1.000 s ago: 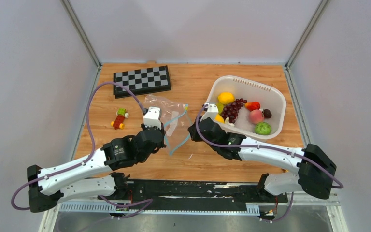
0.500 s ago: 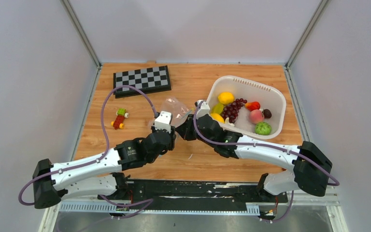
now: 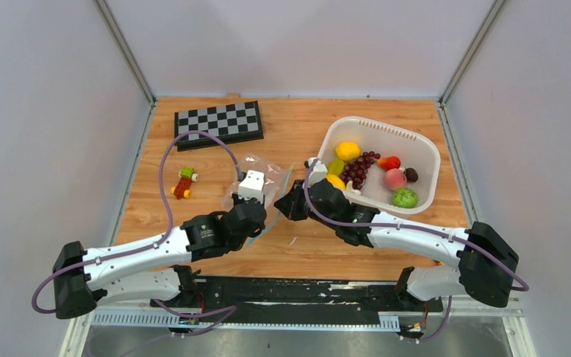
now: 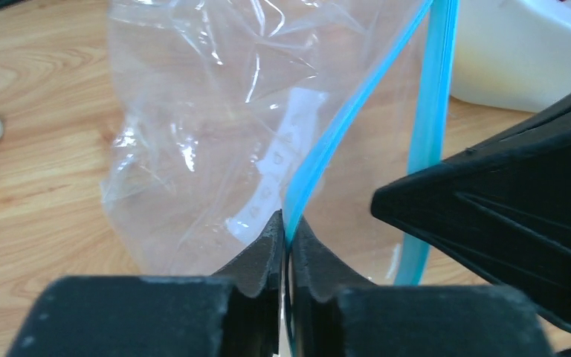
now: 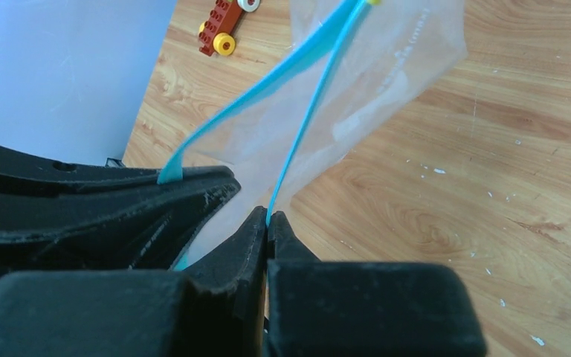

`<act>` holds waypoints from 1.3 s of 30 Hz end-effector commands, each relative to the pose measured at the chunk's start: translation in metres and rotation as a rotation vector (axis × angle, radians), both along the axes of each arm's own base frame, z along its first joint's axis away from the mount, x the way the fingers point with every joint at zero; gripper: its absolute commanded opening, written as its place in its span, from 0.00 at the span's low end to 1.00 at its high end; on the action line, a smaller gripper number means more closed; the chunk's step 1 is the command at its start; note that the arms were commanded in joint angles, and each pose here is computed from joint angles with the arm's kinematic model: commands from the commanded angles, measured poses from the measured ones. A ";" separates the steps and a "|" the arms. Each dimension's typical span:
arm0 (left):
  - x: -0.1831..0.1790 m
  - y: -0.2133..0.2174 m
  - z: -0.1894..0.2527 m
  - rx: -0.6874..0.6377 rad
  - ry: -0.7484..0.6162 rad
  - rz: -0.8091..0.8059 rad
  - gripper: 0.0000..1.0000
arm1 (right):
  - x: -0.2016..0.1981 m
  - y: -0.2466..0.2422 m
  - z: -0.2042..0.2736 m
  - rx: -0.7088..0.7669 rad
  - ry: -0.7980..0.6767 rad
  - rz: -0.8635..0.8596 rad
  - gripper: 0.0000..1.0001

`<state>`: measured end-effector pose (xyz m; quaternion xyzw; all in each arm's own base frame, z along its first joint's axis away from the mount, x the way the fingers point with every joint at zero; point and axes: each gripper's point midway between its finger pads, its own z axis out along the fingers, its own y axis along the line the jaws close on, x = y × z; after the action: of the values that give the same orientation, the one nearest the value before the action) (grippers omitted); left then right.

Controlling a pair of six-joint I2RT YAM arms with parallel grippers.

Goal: Place the food in the zip-top bag and seal the zipper
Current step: Open the zipper of the food storage bag, then pick up the fake fruit from the bin.

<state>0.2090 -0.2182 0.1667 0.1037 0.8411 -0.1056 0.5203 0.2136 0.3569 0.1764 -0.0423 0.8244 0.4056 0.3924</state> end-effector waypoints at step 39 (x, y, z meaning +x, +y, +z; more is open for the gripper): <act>-0.001 0.017 -0.003 0.011 0.192 0.163 0.00 | 0.012 -0.104 0.100 -0.262 -0.327 -0.047 0.63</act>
<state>0.2001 -0.1932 0.1558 0.0314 0.9023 -0.0471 0.4274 0.2034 0.2974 0.2374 -0.1904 0.8130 0.3277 0.4420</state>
